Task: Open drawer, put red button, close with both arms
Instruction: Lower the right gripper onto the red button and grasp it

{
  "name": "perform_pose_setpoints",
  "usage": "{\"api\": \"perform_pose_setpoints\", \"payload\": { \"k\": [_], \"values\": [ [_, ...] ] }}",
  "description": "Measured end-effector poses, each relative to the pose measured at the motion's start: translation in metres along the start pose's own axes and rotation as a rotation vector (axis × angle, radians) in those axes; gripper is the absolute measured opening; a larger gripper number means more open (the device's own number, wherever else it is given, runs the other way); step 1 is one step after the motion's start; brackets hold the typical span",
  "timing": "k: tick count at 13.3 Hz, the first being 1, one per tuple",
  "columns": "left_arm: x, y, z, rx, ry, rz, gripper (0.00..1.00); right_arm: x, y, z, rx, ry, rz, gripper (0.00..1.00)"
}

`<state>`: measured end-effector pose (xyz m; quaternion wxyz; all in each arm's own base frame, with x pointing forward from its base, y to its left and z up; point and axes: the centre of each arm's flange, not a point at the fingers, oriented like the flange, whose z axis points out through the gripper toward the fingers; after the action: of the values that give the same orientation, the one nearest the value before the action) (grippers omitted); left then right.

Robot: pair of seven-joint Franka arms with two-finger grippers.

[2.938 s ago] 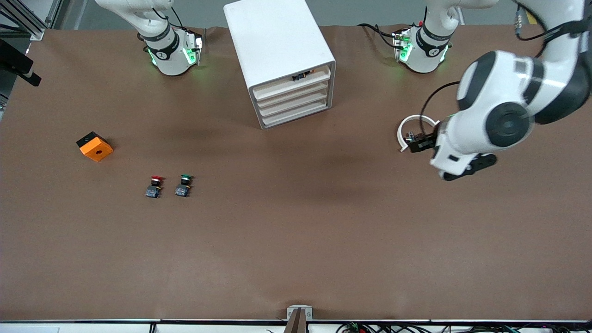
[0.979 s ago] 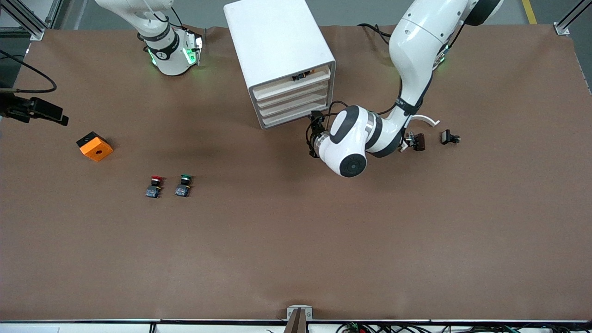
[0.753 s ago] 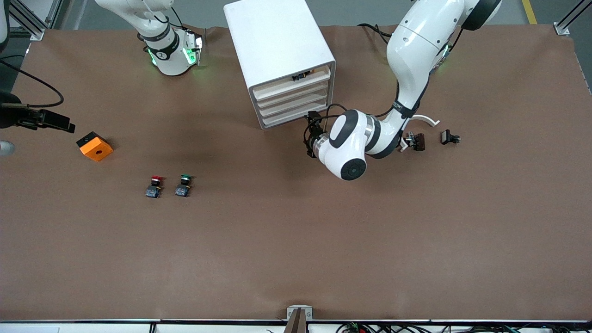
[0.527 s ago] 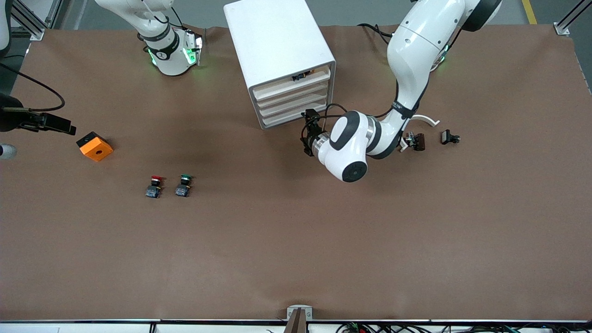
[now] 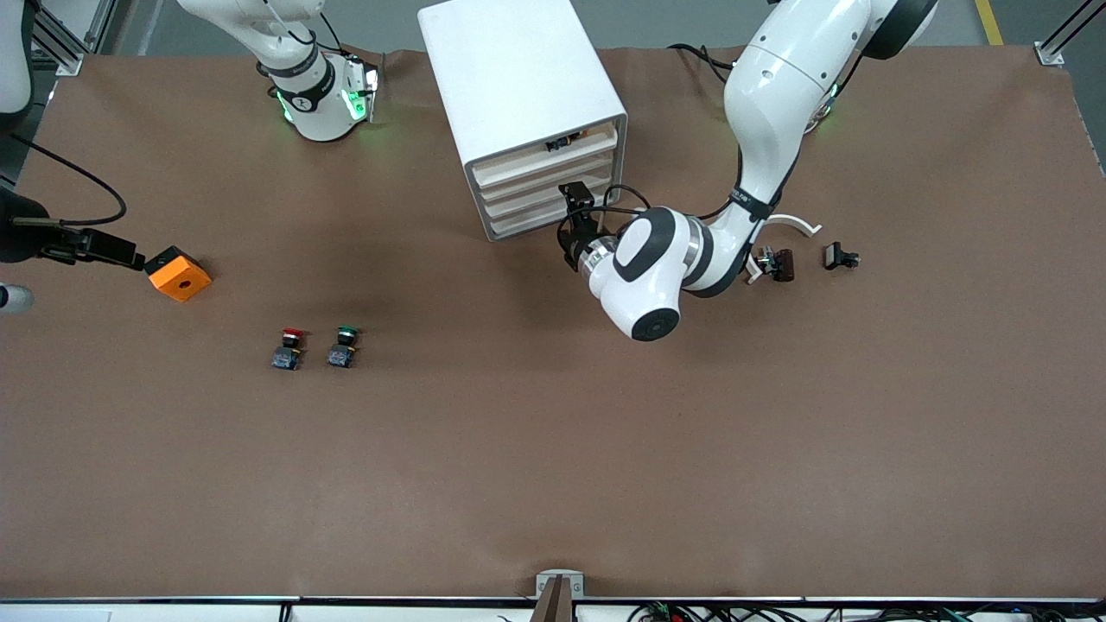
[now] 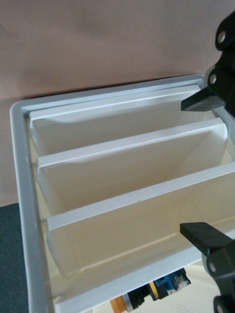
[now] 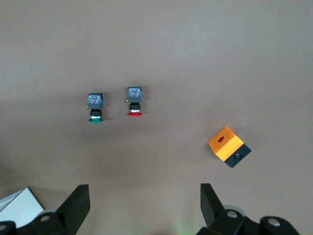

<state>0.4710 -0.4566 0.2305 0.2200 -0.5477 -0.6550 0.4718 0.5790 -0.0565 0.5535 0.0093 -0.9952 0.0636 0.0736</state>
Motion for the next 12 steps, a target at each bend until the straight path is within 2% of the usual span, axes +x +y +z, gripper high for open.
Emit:
{"api": "perform_pose_setpoints", "payload": {
  "k": [5, 8, 12],
  "values": [
    [0.004, 0.014, 0.02, 0.07, -0.015, -0.026, 0.99, 0.013, -0.003, 0.061, 0.06, 0.022, 0.082, 1.0],
    [0.003, 0.018, 0.026, 0.12, -0.052, -0.039, 0.79, 0.013, -0.005, 0.113, 0.066, 0.051, 0.132, 1.0],
    [0.005, 0.017, 0.032, 0.16, -0.043, -0.042, 0.79, 0.001, -0.027, 0.167, 0.065, 0.102, 0.12, 1.0]
  ]
}}
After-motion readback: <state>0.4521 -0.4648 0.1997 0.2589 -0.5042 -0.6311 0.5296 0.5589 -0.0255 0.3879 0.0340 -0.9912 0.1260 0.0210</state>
